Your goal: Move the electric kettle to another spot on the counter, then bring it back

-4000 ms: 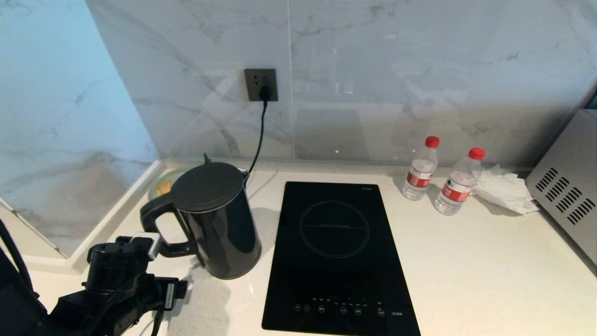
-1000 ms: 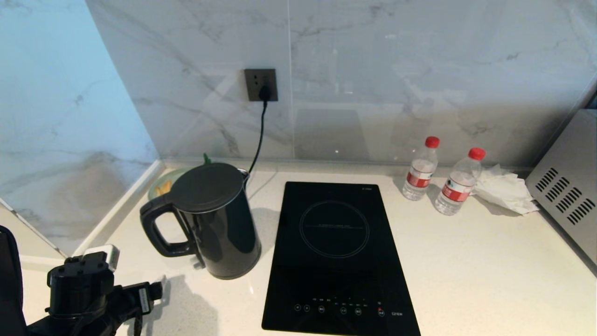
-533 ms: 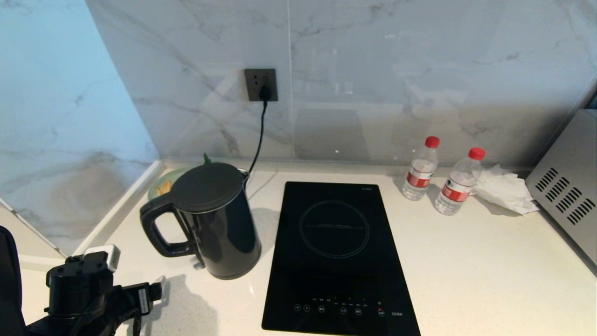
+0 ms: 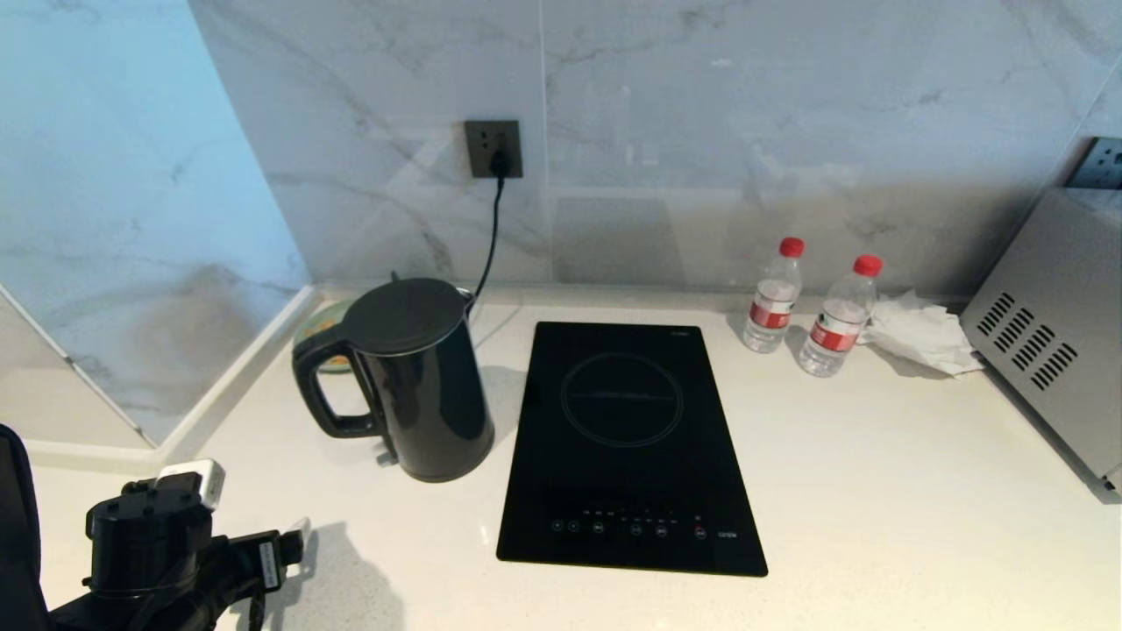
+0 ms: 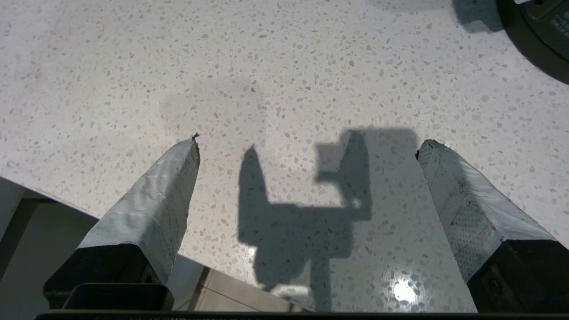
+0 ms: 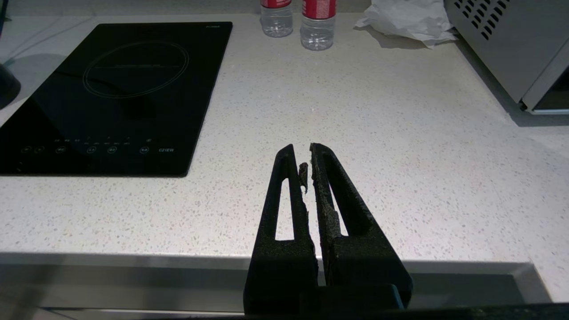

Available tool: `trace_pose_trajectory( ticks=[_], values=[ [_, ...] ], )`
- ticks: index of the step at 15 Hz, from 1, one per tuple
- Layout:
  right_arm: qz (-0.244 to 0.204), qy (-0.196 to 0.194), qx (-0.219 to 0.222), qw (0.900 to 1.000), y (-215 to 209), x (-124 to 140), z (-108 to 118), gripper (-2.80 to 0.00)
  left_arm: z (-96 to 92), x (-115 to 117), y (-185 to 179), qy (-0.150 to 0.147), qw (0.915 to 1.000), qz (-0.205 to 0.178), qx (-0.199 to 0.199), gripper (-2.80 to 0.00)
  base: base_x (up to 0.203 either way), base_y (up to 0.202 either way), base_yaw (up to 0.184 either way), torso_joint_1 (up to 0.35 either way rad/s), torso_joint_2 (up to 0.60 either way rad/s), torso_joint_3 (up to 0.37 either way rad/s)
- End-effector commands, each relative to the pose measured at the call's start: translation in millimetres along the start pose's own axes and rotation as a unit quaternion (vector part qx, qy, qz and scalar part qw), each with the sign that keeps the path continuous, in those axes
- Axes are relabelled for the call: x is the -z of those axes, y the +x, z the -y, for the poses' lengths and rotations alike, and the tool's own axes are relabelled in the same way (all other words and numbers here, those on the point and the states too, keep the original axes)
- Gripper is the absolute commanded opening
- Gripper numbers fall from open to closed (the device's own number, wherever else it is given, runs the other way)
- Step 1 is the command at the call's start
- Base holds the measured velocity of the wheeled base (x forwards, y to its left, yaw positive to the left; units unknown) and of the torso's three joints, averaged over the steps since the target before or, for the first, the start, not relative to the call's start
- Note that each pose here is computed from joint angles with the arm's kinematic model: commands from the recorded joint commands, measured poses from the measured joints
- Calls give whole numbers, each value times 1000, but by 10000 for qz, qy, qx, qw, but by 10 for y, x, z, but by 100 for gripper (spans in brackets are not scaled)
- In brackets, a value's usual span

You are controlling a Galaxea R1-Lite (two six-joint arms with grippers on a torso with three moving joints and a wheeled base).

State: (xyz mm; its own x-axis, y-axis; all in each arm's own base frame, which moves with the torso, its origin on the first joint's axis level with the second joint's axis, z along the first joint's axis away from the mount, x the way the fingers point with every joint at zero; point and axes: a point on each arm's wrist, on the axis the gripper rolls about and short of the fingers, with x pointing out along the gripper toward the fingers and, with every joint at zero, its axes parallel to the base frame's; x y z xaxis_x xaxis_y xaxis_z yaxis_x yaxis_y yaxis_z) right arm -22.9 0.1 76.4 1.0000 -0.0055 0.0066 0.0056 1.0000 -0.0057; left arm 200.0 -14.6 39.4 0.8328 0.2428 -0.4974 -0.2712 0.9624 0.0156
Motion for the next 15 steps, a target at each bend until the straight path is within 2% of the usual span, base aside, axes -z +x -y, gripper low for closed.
trace_pose_trajectory(
  ticks=[1,7,10,12,15],
  values=[
    [5,-2,3,10000,-1,-1,0,-280,2,-11,1,-22,10000,48,-4,0,-64,0,-2,-11,-7,2],
    [5,-2,2,10000,-1,-1,0,-280,34,-30,11,-5,9999,100,57,0,0,0,0,0,0,0],
    [5,-2,-3,10000,-1,-1,0,-280,150,-26,87,91,9998,98,144,0,0,0,0,0,0,0],
    [5,-2,3,10000,0,-1,0,-280,237,10,132,157,9998,85,29,0,0,0,0,0,0,0],
    [5,-2,-5,10000,-1,-1,0,-280,354,-17,244,-95,9997,206,-44,0,0,0,0,0,0,0]
  ],
)
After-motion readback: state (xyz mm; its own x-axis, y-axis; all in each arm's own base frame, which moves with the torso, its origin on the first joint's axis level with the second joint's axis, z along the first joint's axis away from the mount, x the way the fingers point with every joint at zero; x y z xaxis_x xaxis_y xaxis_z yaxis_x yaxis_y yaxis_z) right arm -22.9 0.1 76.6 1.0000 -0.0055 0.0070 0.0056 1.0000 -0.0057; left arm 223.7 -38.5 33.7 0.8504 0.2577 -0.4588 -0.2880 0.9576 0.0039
